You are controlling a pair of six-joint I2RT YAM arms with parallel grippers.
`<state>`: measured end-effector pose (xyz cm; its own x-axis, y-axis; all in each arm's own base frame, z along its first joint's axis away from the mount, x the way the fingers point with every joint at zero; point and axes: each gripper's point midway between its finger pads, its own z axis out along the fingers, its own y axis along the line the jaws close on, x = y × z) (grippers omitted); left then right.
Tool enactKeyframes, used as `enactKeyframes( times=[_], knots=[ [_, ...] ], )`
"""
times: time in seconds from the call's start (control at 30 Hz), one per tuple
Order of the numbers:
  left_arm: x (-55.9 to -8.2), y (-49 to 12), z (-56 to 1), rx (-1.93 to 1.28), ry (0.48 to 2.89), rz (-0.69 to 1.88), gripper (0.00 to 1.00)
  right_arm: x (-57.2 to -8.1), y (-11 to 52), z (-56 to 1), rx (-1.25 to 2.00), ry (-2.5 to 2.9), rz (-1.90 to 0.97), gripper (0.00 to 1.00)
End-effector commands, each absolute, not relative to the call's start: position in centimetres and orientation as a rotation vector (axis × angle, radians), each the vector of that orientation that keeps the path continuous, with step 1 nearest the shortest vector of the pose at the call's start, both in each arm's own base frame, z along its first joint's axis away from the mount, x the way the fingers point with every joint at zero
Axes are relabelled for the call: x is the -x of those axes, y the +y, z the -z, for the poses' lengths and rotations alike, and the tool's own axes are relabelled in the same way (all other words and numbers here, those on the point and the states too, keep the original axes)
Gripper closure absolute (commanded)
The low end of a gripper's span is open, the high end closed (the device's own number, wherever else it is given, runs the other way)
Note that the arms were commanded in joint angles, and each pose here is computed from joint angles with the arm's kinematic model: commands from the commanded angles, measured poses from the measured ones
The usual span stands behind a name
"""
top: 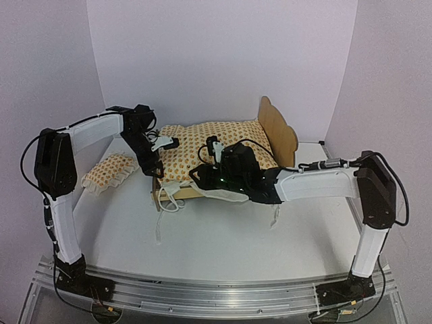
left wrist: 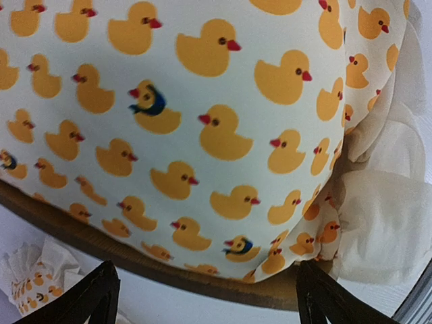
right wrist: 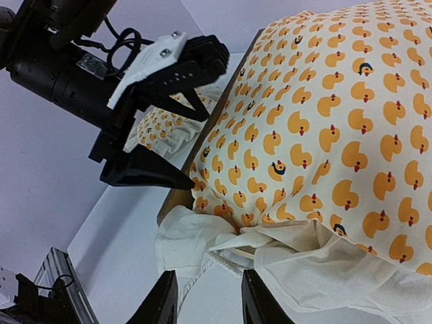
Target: Set up the pet bed
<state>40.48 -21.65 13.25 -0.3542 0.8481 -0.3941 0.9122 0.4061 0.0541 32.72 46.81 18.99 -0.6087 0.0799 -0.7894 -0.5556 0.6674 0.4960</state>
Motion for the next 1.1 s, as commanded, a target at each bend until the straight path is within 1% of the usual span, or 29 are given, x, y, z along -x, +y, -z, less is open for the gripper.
enactKeyframes(
  times=[0.0, 0.13, 0.2, 0.27, 0.37, 0.4, 0.53, 0.63, 0.87, 1.07],
  knots=[
    [-40.2, -23.7, -13.7, -1.556, 2.219, 0.313, 0.12, -32.6, 48.1, -18.2, 0.392, 2.065, -0.987, 0.67],
    [-40.2, -23.9, -12.0, -1.568, 2.223, 0.291, 0.19, -32.6, 48.2, -17.8, 0.382, 2.076, -0.99, 0.68],
    [-40.5, -23.9, -11.2, -1.57, 2.233, 0.282, 0.27, -32.6, 48.3, -17.9, 0.384, 2.075, -0.996, 0.68],
    [-40.6, -23.9, -10.5, -1.578, 2.244, 0.277, 0.45, -32.5, 48.4, -18.1, 0.397, 2.069, -1.001, 0.69],
    [-41.3, -24.5, -11.4, -1.557, 2.221, 0.29, 0.92, -32.5, 48.7, -18.6, 0.433, 2.05, -1.004, 0.7],
    [-41.6, -24.9, -12.2, -1.539, 2.204, 0.306, 0.99, -32.4, 48.9, -18.8, 0.447, 2.044, -1.006, 0.71],
    [-43.6, -26.0, -16.8, -1.419, 2.128, 0.354, 1.0, -32.4, 49.7, -19.3, 0.485, 2.042, -1.018, 0.77],
    [-45.8, -25.7, -20.2, -1.284, 2.081, 0.372, 1.0, -32.4, 50.3, -18.7, 0.477, 2.088, -1.03, 0.77],
    [-46.6, -25.4, -21.2, -1.22, 2.081, 0.381, 1.0, -31.6, 50.9, -16.8, 0.449, 2.168, -1.014, 0.78],
    [-48.0, -24.6, -22.3, -1.16, 2.067, 0.345, 1.0, -31.4, 49.9, -13.6, 0.377, 2.256, -0.936, 0.8]
  ],
)
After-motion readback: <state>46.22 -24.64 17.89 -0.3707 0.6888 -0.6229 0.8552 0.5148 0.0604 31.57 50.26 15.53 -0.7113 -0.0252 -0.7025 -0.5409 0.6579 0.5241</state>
